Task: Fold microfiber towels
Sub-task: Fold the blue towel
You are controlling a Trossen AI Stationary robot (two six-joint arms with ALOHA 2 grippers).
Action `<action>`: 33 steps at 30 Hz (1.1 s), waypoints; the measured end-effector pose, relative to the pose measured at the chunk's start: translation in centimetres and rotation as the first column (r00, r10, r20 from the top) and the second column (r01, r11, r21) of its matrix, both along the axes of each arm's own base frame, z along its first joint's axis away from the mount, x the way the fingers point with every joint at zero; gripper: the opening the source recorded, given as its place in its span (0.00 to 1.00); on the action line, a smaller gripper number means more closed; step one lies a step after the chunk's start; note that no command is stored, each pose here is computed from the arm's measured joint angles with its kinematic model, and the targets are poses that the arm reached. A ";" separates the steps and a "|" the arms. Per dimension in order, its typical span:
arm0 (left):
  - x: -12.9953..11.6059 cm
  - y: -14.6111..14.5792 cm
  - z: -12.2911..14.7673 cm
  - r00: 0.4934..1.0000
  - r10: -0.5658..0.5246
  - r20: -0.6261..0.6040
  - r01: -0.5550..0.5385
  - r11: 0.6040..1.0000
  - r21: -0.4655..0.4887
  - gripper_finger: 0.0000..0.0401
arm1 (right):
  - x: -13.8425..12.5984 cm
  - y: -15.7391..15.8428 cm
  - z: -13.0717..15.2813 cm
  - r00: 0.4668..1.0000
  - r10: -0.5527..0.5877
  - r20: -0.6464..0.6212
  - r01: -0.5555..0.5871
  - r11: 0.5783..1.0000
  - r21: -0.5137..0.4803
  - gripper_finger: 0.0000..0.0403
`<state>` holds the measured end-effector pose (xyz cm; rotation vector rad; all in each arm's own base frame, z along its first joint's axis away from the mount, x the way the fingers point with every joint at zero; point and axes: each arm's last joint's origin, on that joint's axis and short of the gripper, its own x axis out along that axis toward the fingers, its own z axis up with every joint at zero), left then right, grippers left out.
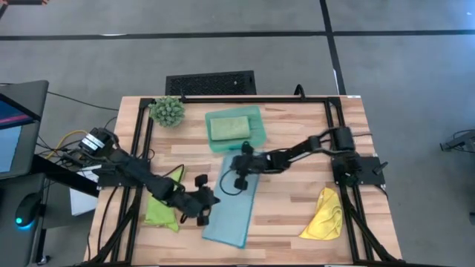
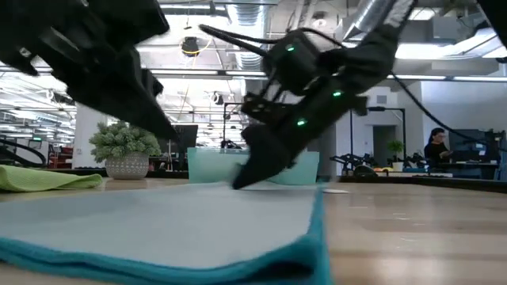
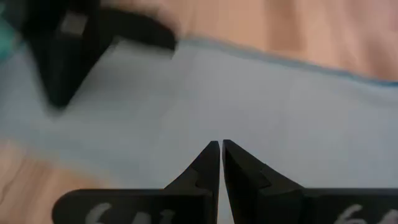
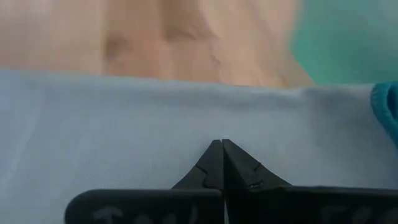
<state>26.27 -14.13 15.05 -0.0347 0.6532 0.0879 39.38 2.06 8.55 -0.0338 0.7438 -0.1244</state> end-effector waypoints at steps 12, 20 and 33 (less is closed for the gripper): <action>-0.3 -2.1 -1.5 0.999 -0.029 0.030 0.028 0.998 0.061 0.03 | 0.5 4.0 5.7 0.968 0.252 0.014 -0.249 0.962 -0.114 0.02; 0.8 -3.5 -5.6 0.996 -0.082 -0.033 0.081 0.996 -0.037 0.03 | -2.8 11.4 4.9 0.960 0.266 0.081 -0.262 0.963 -0.061 0.04; 4.4 -8.1 -6.3 0.995 0.010 0.104 0.015 0.972 -0.235 0.03 | -7.6 18.6 6.3 0.973 0.210 0.097 -0.204 0.977 -0.067 0.03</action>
